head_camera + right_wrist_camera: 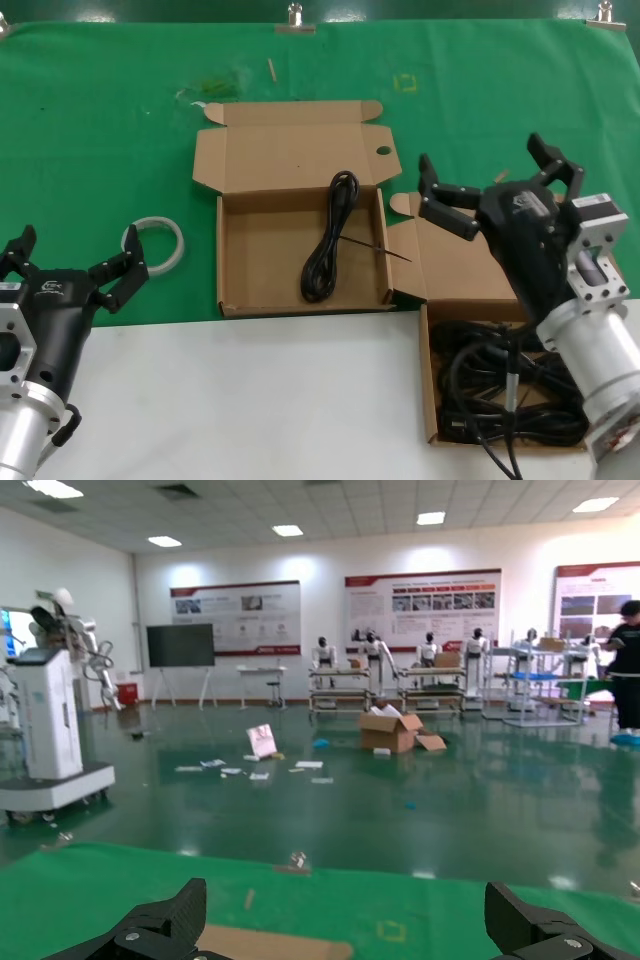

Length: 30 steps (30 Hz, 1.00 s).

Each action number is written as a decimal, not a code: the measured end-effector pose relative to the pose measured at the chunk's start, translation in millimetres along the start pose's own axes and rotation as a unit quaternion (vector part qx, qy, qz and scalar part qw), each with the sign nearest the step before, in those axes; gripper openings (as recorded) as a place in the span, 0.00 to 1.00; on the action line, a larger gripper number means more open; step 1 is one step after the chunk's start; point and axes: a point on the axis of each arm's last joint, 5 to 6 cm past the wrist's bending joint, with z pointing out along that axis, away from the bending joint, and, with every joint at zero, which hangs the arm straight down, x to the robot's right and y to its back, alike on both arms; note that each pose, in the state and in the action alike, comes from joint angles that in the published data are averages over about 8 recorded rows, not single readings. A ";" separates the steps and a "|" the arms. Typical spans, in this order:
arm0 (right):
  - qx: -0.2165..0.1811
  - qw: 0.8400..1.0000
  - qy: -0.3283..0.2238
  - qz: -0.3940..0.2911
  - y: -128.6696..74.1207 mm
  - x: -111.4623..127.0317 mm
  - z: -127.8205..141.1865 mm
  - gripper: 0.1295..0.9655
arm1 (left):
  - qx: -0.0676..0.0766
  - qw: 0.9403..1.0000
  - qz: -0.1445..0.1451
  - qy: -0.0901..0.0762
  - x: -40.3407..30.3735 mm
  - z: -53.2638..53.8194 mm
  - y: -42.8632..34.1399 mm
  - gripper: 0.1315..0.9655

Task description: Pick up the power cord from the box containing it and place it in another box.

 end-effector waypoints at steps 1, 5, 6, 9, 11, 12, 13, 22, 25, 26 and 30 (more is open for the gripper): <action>-0.002 1.000 0.003 -0.001 1.2 1.6 -1.3 1.00 | 0.000 1.000 0.000 0.000 0.0 0.0 0.0 0.71; -0.012 1.000 0.014 -0.004 5.7 8.1 -6.4 1.00 | 0.000 1.000 0.000 0.000 0.0 0.0 0.0 0.78; -0.014 1.000 0.017 -0.004 6.8 9.8 -7.7 1.00 | 0.000 1.000 0.000 0.000 0.0 0.0 0.0 0.80; -0.021 0.999 0.025 -0.007 10.0 14.6 -11.6 1.00 | 0.000 1.000 0.000 0.000 0.0 0.0 0.0 0.87; -0.026 0.999 0.030 -0.008 12.1 17.8 -14.3 1.00 | 0.000 1.000 0.000 0.000 0.0 0.0 0.0 0.89; -0.028 0.999 0.033 -0.009 13.1 19.4 -15.6 1.00 | 0.000 1.000 0.000 0.000 0.0 0.0 0.0 0.90; -0.030 0.999 0.036 -0.010 14.2 21.1 -17.0 1.00 | 0.000 1.000 0.000 0.000 0.0 0.0 0.0 0.91; -0.050 0.997 0.060 -0.017 22.8 35.5 -29.5 1.00 | 0.000 1.000 0.000 0.000 0.0 0.0 0.0 0.99; -0.056 0.996 0.068 -0.020 25.5 40.2 -33.8 1.00 | 0.000 1.000 0.000 0.000 0.0 0.0 0.0 0.99; -0.058 0.996 0.071 -0.021 26.3 41.8 -35.2 1.00 | 0.000 1.000 0.000 0.000 0.0 0.0 0.0 1.00; -0.063 0.995 0.077 -0.023 28.4 45.8 -38.9 1.00 | 0.000 1.000 0.000 0.000 0.0 0.0 0.0 1.00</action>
